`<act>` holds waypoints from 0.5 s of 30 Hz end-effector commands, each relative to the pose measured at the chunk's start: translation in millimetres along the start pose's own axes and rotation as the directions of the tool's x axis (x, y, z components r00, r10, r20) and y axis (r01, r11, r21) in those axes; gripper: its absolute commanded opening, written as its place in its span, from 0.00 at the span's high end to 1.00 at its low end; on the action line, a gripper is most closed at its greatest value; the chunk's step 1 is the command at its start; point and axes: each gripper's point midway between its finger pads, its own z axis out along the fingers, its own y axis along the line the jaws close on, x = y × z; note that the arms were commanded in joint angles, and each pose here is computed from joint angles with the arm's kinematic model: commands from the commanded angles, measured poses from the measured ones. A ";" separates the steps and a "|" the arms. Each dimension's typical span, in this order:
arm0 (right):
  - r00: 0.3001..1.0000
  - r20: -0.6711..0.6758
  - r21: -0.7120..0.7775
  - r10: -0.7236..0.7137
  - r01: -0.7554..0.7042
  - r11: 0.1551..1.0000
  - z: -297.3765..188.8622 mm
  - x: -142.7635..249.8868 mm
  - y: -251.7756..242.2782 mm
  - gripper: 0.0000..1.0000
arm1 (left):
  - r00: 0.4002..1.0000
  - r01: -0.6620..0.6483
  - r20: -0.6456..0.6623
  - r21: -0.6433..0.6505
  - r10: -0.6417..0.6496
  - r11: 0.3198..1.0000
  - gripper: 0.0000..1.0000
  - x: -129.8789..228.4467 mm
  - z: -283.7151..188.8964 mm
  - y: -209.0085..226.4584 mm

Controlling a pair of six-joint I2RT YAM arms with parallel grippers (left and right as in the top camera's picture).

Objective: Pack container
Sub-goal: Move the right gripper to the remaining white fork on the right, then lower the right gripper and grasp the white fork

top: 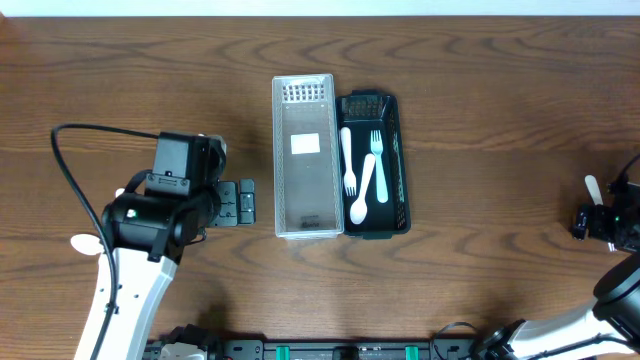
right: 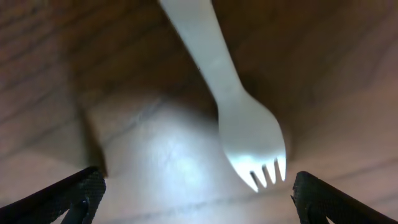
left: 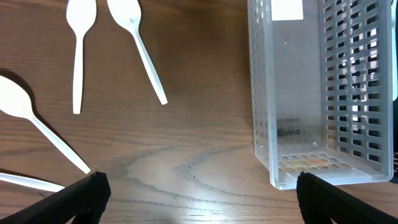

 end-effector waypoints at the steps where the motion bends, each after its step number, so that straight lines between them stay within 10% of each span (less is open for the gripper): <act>1: 0.999 0.053 0.012 -0.002 0.002 1.000 -5.6 -16.5 -9.6 0.01 | 1.000 0.002 -0.010 -0.019 -0.002 1.000 0.02 0.3 2.0 3.9; 15: 0.998 0.050 -0.047 -0.046 0.048 0.998 16.4 -20.1 -2.3 0.01 | 0.999 0.002 -0.034 -0.024 -0.003 1.000 0.02 1.2 8.3 4.1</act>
